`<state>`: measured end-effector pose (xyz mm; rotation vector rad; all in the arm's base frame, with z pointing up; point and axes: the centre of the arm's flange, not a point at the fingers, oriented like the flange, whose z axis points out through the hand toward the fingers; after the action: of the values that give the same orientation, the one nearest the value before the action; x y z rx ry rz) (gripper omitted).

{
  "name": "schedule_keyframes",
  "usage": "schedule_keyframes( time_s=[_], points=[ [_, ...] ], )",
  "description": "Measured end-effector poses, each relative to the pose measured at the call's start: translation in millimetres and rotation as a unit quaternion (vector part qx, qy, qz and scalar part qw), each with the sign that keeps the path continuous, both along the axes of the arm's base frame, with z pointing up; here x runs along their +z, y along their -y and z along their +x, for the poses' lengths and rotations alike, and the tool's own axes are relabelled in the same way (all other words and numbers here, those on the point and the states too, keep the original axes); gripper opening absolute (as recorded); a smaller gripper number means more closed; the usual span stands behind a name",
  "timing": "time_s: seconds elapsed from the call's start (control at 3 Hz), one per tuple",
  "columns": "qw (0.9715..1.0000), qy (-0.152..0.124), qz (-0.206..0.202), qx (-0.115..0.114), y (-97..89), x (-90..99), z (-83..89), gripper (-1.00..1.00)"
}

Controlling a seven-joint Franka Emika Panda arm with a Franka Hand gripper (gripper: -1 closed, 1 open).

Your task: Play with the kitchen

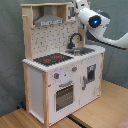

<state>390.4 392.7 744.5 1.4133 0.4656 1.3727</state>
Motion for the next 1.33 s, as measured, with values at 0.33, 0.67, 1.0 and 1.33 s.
schedule_keyframes(
  time_s=[0.33, 0.67, 1.0, 1.33],
  points=[
    [0.9983, 0.006, -0.053, 0.023, -55.9, -14.1, -38.9, 1.0],
    [0.9936, -0.015, -0.105, 0.038, -103.8, -59.9, -64.0, 1.0],
    [0.9871, -0.034, -0.15, 0.044, -137.4, -112.3, -84.9, 1.0],
    [0.9777, -0.05, -0.197, 0.051, -156.9, -162.1, -105.8, 1.0]
  ],
)
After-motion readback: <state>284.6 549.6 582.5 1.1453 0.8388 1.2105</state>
